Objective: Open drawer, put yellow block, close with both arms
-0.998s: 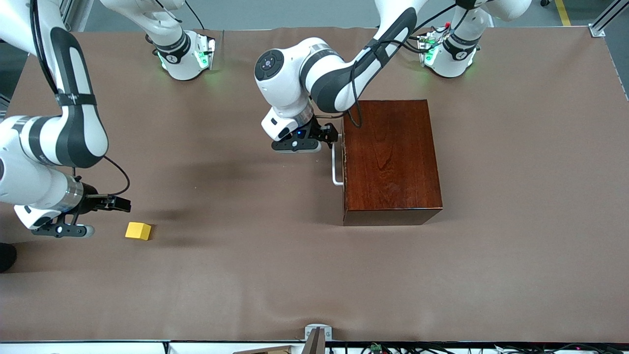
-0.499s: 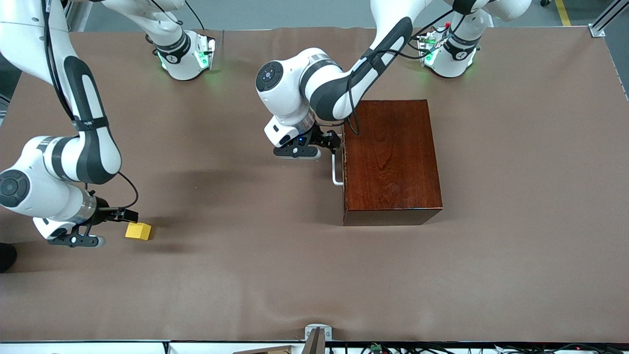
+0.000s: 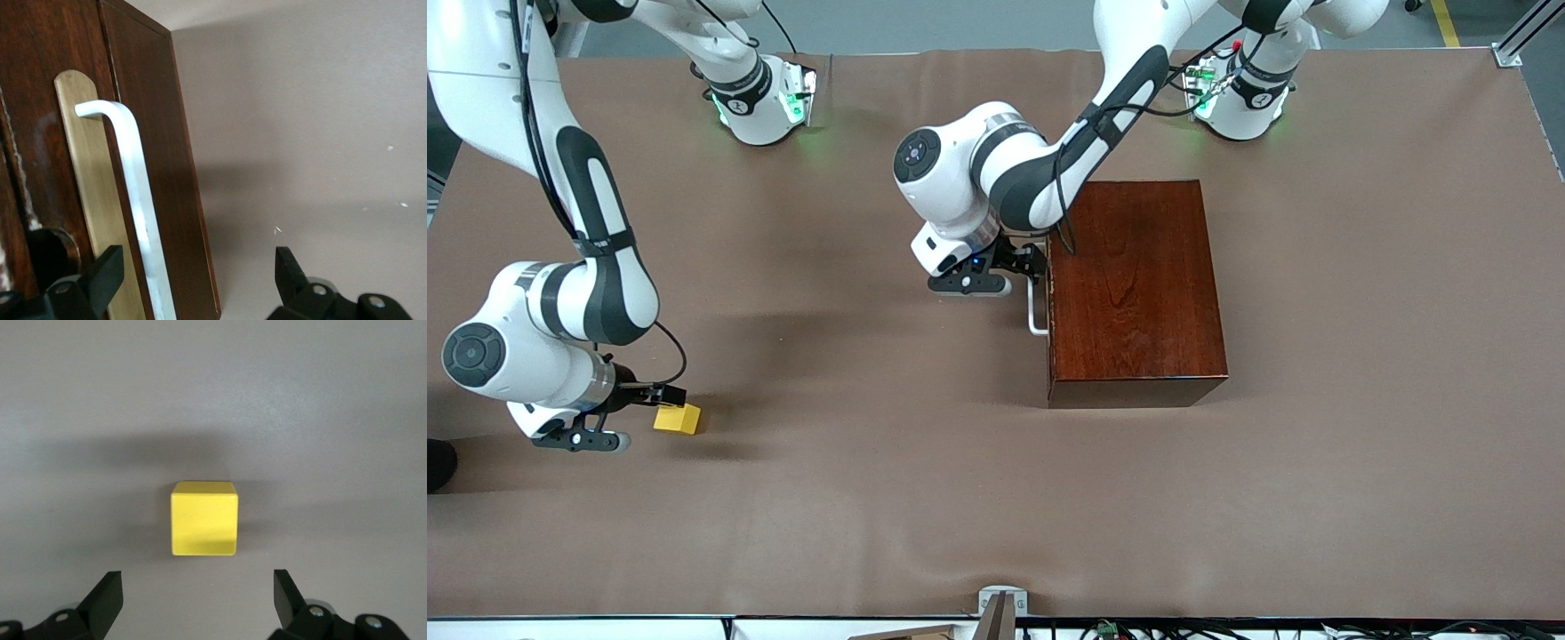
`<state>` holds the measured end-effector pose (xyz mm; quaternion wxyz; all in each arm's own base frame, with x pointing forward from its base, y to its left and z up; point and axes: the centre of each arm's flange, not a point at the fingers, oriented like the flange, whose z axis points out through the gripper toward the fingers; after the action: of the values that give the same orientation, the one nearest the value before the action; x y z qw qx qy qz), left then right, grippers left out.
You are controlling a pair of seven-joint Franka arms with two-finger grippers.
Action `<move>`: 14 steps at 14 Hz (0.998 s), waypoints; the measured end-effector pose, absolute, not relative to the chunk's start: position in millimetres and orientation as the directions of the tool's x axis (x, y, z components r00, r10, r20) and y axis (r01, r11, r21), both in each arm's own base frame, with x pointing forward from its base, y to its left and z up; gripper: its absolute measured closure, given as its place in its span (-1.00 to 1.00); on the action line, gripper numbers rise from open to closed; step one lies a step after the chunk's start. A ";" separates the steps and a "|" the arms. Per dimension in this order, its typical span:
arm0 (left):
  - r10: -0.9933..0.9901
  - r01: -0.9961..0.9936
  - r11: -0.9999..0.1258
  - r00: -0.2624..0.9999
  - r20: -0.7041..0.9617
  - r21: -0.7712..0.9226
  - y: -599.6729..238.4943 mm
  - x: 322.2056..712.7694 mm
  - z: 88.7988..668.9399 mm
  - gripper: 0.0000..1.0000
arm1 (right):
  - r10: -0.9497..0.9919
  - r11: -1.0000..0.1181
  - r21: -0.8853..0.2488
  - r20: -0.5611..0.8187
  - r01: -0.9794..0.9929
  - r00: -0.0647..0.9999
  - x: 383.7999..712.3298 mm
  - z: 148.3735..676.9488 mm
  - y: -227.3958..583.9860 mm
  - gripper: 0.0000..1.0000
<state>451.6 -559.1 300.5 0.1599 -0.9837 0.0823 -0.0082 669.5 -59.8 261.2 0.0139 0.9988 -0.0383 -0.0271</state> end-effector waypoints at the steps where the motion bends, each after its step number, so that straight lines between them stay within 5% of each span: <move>1: -0.160 -0.155 -0.935 0.987 -0.010 -0.319 -557.0 454.2 298.9 -1.00 | -0.081 -0.996 0.030 -0.047 -0.079 0.996 670.2 256.5 -63.1 -1.00; 14: -0.145 -0.127 -0.958 0.988 0.053 -0.256 -570.2 455.0 298.5 -1.00 | -0.075 -0.997 0.032 -0.040 -0.073 0.996 675.7 213.6 -63.0 -1.00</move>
<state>455.0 -570.2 298.5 0.1272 -0.9889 0.0688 -0.0354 675.7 -63.0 213.6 0.0155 0.9990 -0.0371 -0.0208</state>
